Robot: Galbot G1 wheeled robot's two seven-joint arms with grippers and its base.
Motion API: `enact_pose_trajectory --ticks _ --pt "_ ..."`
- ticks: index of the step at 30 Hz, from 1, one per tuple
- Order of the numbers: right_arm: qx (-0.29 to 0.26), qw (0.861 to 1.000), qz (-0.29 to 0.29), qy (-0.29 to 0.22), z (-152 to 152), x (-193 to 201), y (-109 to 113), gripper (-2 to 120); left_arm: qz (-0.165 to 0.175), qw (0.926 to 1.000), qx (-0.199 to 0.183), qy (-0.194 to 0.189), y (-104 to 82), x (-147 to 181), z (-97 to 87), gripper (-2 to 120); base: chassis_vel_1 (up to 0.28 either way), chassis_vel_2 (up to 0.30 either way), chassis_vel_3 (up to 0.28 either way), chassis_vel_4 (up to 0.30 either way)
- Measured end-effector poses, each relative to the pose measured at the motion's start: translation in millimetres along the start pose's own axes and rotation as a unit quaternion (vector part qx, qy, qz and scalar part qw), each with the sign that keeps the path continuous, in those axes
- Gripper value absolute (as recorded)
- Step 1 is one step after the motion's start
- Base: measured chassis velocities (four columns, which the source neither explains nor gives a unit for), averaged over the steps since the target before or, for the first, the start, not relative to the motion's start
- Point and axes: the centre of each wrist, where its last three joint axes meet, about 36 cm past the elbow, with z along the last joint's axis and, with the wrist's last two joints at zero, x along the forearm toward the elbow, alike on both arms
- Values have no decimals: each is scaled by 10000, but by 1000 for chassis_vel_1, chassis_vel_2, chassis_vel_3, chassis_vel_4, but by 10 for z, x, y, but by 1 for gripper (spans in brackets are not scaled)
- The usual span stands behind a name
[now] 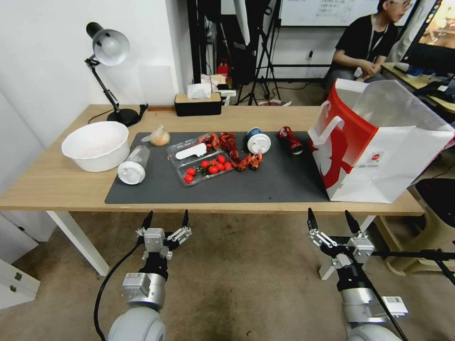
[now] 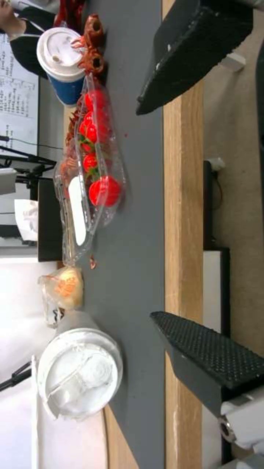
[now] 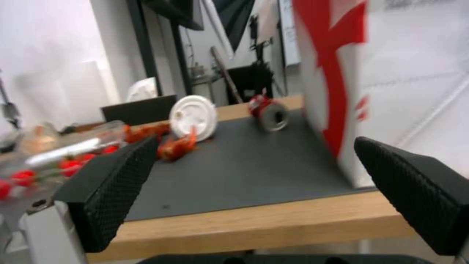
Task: Pick up the trash from the table and place it into the takeout bag.
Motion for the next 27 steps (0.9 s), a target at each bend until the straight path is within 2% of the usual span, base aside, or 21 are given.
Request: enact_pose_trajectory --ticks 5,7,14,21,27 --pt "-516 9984 -127 204 -227 -284 171 100 19 10000 -19 -29 20 -17 -15 100 0 0 0 0" --pt "-533 9982 -149 225 -268 -367 200 100 20 10000 -15 -35 17 -20 -16 100 0 0 0 0" --pt "-259 9992 -269 163 -341 -873 359 100 14 10000 -9 -80 26 -16 -30 100 0 0 0 0" --pt "-188 9992 -132 334 -354 -1179 550 100 -17 9999 -27 -99 47 2 -57 100 0 0 0 0" --pt "-31 9987 24 513 -351 -1377 611 100 -39 9999 -33 -106 51 8 -75 100 0 0 0 0"
